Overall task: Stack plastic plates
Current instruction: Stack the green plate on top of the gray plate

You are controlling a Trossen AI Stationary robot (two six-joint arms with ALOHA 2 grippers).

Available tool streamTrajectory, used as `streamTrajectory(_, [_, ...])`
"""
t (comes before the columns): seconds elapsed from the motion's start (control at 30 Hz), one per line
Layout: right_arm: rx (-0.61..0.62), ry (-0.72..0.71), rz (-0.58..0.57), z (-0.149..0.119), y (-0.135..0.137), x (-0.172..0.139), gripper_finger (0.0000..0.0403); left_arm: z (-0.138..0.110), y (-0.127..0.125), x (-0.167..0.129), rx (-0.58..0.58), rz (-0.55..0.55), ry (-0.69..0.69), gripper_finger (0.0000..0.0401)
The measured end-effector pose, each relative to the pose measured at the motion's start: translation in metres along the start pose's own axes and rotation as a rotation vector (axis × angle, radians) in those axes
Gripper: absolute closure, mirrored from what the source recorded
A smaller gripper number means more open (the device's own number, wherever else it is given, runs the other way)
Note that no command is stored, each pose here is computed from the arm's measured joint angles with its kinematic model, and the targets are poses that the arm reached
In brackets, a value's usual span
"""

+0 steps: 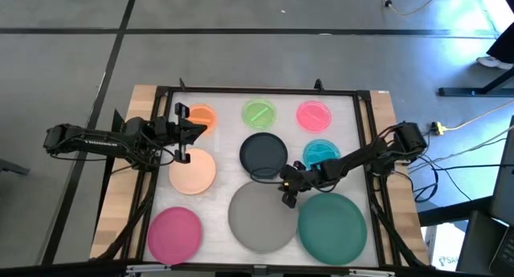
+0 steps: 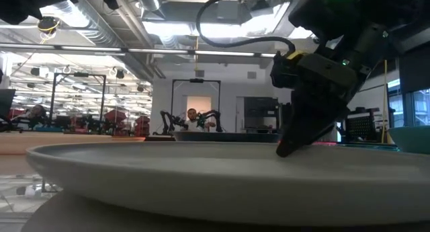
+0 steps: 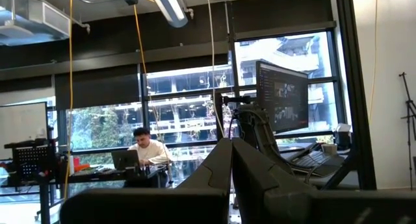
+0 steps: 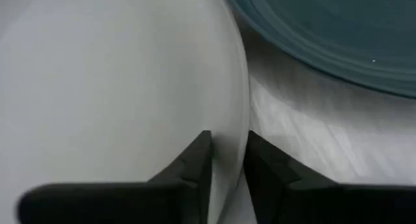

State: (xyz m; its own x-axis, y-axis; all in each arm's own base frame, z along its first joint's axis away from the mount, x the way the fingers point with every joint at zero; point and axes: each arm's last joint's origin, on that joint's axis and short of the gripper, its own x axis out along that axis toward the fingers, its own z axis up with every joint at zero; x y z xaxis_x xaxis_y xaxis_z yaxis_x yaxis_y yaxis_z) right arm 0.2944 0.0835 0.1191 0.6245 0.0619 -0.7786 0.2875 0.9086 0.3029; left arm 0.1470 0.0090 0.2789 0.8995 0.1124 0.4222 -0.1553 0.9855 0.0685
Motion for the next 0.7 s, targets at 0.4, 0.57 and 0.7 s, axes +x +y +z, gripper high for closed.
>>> streamTrajectory(0.4, [-0.011,-0.104,0.05,0.009,0.006,0.0,0.0395,-0.002,0.0,0.0,0.01,-0.002,0.017,0.0395])
streamTrajectory(0.57, [-0.011,-0.145,0.082,0.013,0.009,-0.001,0.04,-0.002,0.0,0.0,0.019,-0.003,0.022,0.0395])
streamTrajectory(0.7, [-0.006,-0.186,0.113,0.017,0.012,-0.002,0.0401,-0.002,0.0,0.0,0.019,-0.003,0.022,0.0395])
